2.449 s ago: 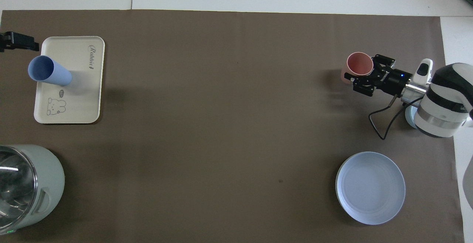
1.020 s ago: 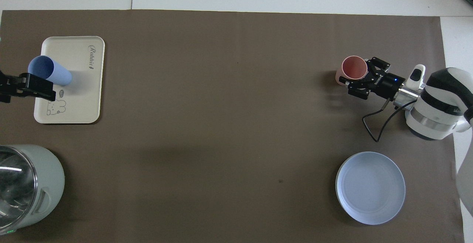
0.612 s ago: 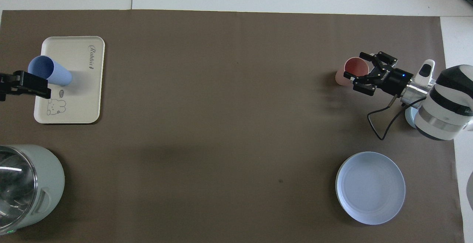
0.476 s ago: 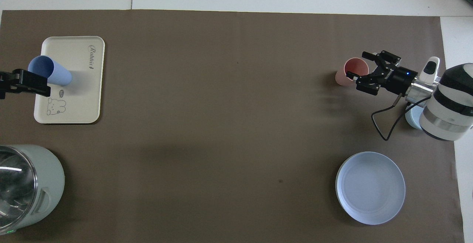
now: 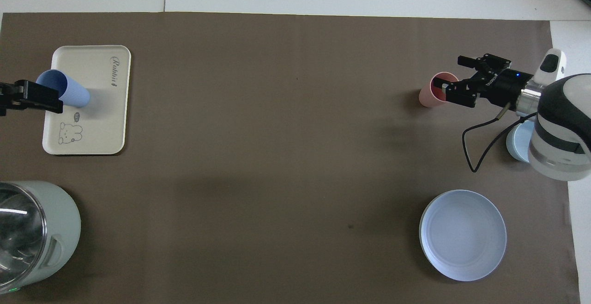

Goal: Place cup on tray

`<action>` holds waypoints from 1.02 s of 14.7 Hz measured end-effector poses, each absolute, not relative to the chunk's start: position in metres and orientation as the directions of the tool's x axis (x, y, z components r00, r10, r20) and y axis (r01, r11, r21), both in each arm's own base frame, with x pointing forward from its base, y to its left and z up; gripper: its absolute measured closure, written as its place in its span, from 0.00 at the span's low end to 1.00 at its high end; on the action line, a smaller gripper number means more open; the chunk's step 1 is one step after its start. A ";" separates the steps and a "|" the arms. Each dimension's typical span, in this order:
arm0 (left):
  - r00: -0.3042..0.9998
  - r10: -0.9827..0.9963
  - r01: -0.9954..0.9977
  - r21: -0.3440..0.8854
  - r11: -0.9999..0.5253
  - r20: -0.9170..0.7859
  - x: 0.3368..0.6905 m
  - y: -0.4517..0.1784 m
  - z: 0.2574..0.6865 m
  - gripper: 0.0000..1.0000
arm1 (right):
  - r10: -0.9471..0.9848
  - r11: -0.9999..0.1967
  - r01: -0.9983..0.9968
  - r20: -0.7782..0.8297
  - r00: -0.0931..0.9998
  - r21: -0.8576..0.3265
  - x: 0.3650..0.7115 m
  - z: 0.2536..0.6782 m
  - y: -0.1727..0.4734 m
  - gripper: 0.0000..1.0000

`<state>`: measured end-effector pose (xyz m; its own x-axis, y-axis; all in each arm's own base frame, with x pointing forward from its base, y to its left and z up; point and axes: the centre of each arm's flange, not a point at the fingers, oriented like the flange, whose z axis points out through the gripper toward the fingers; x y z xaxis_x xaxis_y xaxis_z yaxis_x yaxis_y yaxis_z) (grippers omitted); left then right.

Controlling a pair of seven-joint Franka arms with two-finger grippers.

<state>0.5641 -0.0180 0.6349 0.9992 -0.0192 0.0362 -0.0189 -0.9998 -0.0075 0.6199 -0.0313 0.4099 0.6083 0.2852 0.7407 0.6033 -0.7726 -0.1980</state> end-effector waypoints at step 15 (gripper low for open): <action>0.999 -0.024 -0.025 0.023 -0.999 0.034 0.567 -0.023 0.630 0.00 | 0.030 -0.984 0.082 0.308 0.951 -0.157 0.595 0.550 -0.015 0.00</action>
